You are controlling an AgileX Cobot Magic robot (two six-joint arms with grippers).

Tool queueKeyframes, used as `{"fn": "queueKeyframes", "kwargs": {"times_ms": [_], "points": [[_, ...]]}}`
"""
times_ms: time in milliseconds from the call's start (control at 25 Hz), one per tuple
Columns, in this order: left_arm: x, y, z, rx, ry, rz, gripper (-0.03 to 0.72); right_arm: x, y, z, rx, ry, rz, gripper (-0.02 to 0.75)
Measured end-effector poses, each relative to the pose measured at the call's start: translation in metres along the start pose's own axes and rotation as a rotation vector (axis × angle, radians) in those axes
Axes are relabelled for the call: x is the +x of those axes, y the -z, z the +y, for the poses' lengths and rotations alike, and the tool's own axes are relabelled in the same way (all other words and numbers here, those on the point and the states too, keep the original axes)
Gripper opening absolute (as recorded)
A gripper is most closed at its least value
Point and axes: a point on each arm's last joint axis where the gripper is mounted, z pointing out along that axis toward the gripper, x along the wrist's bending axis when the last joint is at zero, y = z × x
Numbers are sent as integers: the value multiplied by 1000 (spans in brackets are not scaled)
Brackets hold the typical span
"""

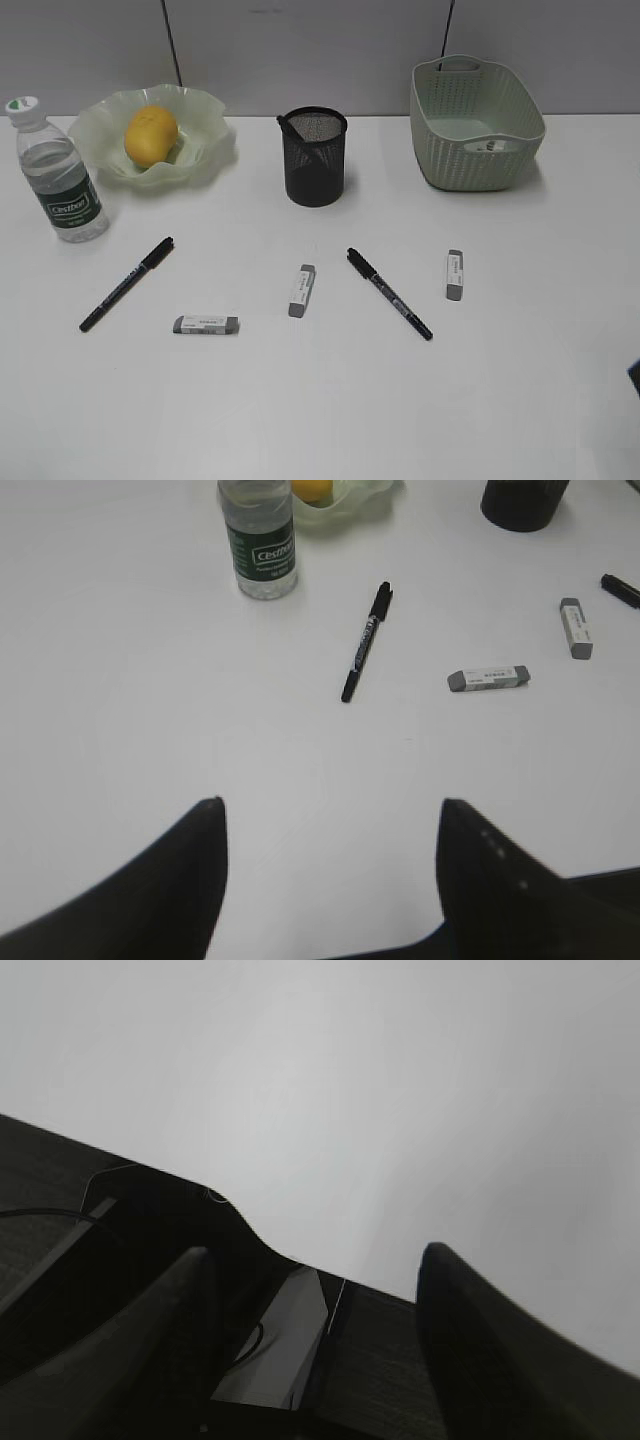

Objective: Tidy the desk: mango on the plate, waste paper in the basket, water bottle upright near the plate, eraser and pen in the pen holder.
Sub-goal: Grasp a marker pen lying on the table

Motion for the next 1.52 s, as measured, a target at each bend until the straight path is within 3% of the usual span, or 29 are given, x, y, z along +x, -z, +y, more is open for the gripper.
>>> {"fn": "queueKeyframes", "kwargs": {"times_ms": [360, 560, 840, 1000, 1520], "points": [[0, 0, 0, 0, 0, 0, 498, -15, 41, -56, -223, -121, -103, 503], [0, 0, 0, 0, 0, 0, 498, -13, 70, -88, -464, -126, -116, 503], [0, 0, 0, 0, 0, 0, 498, -11, 91, -125, -703, -102, -122, 503], [0, 0, 0, 0, 0, 0, 498, -12, 93, -136, -761, -91, -142, 503], [0, 0, 0, -1, 0, 0, 498, -15, 83, -134, -756, -86, -159, 503]]}}
